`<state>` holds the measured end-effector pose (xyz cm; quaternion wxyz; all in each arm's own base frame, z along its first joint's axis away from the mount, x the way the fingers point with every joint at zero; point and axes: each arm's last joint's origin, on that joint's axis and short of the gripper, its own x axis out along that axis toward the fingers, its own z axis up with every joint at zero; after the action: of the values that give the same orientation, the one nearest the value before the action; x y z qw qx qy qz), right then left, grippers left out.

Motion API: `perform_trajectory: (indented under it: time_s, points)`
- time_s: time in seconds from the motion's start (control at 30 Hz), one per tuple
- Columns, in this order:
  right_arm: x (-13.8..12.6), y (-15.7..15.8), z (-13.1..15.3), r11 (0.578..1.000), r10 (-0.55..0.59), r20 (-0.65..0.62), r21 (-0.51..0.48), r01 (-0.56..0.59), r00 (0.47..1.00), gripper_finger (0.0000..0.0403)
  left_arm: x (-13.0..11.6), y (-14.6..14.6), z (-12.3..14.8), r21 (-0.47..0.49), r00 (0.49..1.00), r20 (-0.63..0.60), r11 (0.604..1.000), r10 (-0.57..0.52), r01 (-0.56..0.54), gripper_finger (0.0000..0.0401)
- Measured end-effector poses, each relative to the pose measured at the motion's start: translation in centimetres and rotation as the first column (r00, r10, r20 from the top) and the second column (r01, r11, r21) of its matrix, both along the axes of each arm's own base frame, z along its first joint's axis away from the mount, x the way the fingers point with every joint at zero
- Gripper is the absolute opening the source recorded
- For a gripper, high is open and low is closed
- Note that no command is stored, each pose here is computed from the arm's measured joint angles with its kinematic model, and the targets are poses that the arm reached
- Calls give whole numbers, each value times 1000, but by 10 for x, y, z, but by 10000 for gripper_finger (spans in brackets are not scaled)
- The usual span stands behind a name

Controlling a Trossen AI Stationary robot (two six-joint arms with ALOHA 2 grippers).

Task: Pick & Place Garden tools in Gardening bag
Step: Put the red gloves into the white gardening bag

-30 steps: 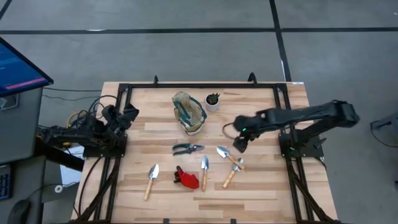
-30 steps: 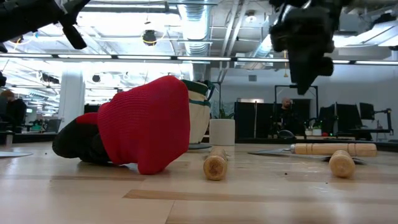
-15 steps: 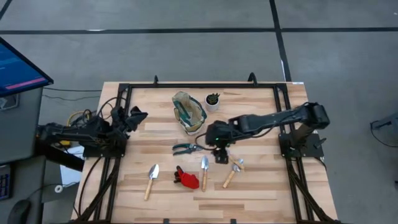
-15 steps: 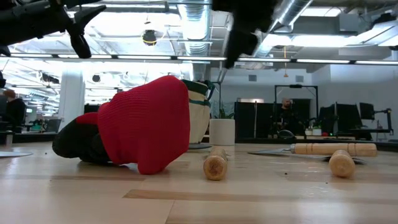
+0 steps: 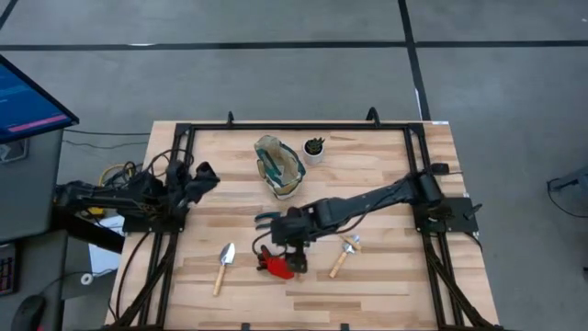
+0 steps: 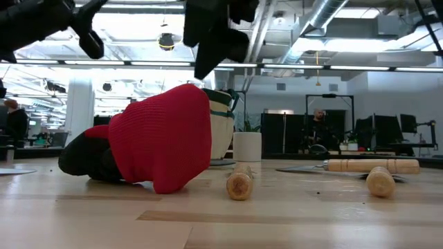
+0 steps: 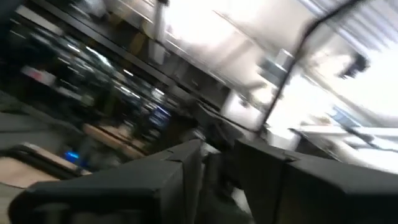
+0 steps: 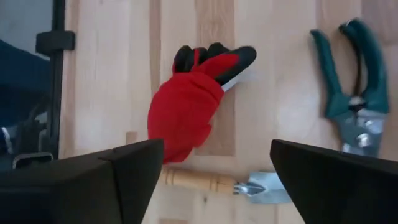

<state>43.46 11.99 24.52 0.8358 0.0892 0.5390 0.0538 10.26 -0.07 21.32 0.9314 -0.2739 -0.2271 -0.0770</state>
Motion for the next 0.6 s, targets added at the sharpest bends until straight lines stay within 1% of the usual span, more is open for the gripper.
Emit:
perform_trajectory:
  time_s: [0.03, 0.1, 0.17, 0.27, 0.33, 0.43, 0.5, 0.6]
  points:
    - [0, 1, 2, 1000, -12, -22, 22, 13, 1000, 294, 1, -1, 0, 17, 999, -18, 999, -42, 43, 97]
    - [0, 3, 15, 997, -46, -15, 68, 47, 999, 296, 6, -5, 2, 54, 990, -81, 991, -120, 124, 107]
    - [-8, 7, 35, 992, -83, 9, 99, 82, 996, 296, 13, -10, 9, 89, 969, -165, 976, -183, 199, 115]
    - [-30, 16, 74, 982, -158, 81, 121, 148, 984, 296, 28, -20, 23, 163, 916, -325, 940, -235, 299, 122]
    - [-50, 24, 97, 973, -217, 133, 111, 203, 967, 296, 39, -28, 28, 193, 861, -440, 910, -254, 367, 125]
    - [-77, 38, 122, 958, -287, 224, 64, 280, 931, 296, 58, -45, 29, 208, 766, -579, 857, -281, 472, 132]
    - [-94, 47, 135, 943, -325, 288, 32, 330, 901, 296, 70, -59, 20, 199, 689, -660, 815, -299, 544, 140]
    - [-116, 58, 147, 920, -367, 358, 3, 392, 859, 296, 86, -78, 9, 184, 604, -733, 763, -313, 619, 155]
